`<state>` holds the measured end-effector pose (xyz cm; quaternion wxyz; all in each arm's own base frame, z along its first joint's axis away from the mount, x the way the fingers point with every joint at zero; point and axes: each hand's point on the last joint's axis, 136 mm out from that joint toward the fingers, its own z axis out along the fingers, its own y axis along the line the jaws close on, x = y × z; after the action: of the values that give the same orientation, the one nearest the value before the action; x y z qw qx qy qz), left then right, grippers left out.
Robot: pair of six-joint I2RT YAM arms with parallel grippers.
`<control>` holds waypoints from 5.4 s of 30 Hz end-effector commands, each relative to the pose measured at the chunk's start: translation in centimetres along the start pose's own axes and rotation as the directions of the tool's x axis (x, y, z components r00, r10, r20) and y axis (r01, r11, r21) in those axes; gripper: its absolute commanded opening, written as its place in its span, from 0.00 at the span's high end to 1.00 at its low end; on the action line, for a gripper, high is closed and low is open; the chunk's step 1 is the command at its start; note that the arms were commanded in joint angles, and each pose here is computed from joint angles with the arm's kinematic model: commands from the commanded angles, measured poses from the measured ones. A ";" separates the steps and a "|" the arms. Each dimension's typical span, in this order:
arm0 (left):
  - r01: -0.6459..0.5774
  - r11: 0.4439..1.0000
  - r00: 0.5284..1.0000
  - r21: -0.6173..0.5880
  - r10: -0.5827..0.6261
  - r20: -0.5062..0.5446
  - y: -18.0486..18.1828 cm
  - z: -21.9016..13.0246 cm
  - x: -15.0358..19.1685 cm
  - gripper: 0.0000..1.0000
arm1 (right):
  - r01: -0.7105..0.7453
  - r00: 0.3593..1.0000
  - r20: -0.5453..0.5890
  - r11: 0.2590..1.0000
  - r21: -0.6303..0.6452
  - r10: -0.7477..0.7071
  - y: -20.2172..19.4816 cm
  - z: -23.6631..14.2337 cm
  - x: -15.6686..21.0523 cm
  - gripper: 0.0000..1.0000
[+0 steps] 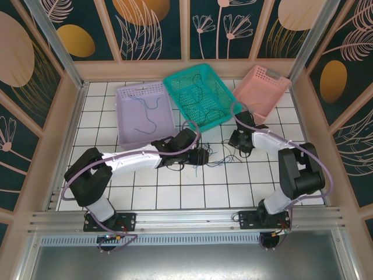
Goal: Untangle the cables
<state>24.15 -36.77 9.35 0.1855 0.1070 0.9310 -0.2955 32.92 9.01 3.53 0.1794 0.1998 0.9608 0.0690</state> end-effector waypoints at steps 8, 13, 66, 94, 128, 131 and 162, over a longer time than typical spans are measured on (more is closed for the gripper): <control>-0.018 0.989 1.000 -0.150 0.020 0.013 2.9 3.4 0.1 0.41 | 0.028 1.000 0.013 1.000 -0.014 -0.028 0.7 2.0 -0.4 0.90; 0.001 0.960 0.999 -0.280 0.009 0.033 5.8 4.6 0.1 0.75 | 0.022 0.996 0.090 1.000 0.011 -0.023 0.2 -0.8 -1.6 1.00; 0.082 0.819 0.997 -0.568 -0.072 0.040 13.3 -2.2 3.8 1.00 | -0.264 0.415 0.841 0.930 -0.255 0.348 -4.0 -42.7 -24.0 1.00; 0.119 0.872 0.985 -0.475 -0.045 0.164 8.6 -4.5 -2.7 0.45 | 0.339 0.207 0.935 0.876 -0.344 0.288 6.5 -58.4 -22.0 1.00; 0.043 0.640 0.770 0.767 -0.510 0.383 -20.9 -31.7 -29.7 0.40 | 0.790 0.565 0.825 0.291 -0.540 -0.002 19.2 -48.6 -16.2 1.00; 0.126 0.548 0.758 0.827 -0.591 0.276 -21.2 -31.4 -30.2 0.37 | 0.784 0.576 0.817 0.300 -0.544 -0.023 19.1 -47.4 -16.0 1.00; 0.469 0.152 0.538 0.870 -0.830 -0.145 -16.9 -28.3 -31.1 0.57 | 0.807 0.572 0.808 0.273 -0.524 -0.138 19.9 -42.3 -10.1 1.00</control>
<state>39.27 -38.30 49.09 0.1042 -0.3147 0.5756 -0.7475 34.61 20.57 48.86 0.5523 -0.2189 0.6863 0.4196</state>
